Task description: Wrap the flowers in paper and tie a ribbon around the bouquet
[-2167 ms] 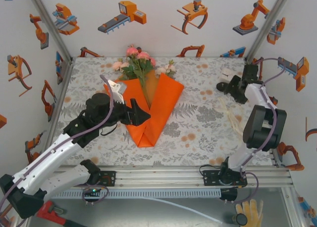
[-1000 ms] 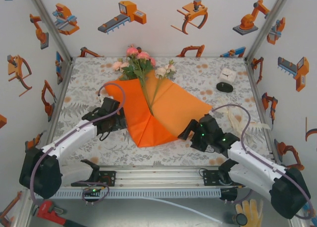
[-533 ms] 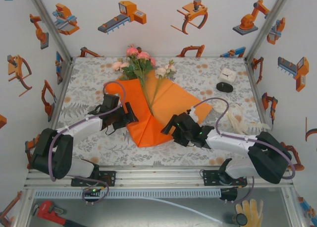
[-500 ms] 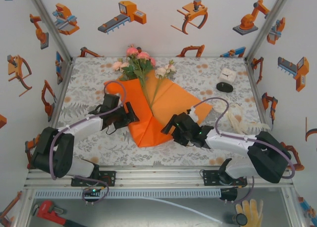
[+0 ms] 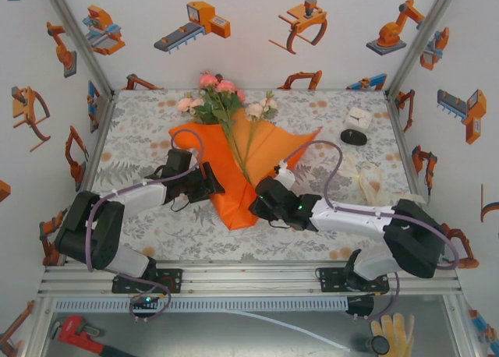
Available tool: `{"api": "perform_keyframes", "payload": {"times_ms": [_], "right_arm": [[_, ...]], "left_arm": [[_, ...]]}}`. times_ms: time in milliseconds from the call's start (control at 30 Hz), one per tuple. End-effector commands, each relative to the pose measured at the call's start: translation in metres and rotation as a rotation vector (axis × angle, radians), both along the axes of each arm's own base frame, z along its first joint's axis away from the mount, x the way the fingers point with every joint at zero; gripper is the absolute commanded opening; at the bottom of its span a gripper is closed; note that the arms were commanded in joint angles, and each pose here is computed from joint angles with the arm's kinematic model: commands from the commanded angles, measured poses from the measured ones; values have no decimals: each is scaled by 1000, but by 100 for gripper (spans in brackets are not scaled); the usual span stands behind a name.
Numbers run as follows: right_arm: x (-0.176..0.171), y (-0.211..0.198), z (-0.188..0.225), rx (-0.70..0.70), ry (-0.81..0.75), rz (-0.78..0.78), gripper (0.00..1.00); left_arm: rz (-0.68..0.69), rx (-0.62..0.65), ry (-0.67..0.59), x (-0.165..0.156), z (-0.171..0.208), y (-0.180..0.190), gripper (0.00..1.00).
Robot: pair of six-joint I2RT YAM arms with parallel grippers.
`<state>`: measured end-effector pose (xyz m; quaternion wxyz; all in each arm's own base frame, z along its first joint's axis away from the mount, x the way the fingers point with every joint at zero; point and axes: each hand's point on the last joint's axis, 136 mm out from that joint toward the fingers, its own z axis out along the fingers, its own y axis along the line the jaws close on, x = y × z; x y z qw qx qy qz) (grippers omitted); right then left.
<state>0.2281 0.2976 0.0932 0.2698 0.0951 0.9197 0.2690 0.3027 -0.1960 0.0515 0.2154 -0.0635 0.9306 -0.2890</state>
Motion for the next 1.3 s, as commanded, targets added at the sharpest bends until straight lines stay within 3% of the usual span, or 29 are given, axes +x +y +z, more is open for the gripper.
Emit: {"api": "perform_keyframes", "payload": {"times_ms": [0,233,433,733,900,1100,1200,1267], "right_arm": [[8,7,11,-129,-99,92,18],[-9,67,7,-231,-146,449,9],[-34,95,-37,-282,-12,683,10],[-44,76,-71,-355,64,698,14],[-43,74,-80,-372,69,694,14],[-43,76,-82,-359,62,690,14],[-44,77,-84,-351,66,696,15],[-44,79,-86,-349,69,694,16]], "left_arm": [[-7,99,82,-18,-31,15,63],[-5,90,94,-17,-33,12,64],[2,93,107,-18,-36,14,64],[33,180,75,-19,-23,35,67],[49,277,6,-17,4,56,71],[94,289,-82,-14,49,72,72],[121,242,-109,-16,72,74,62],[52,73,-161,-17,100,47,51]]}}
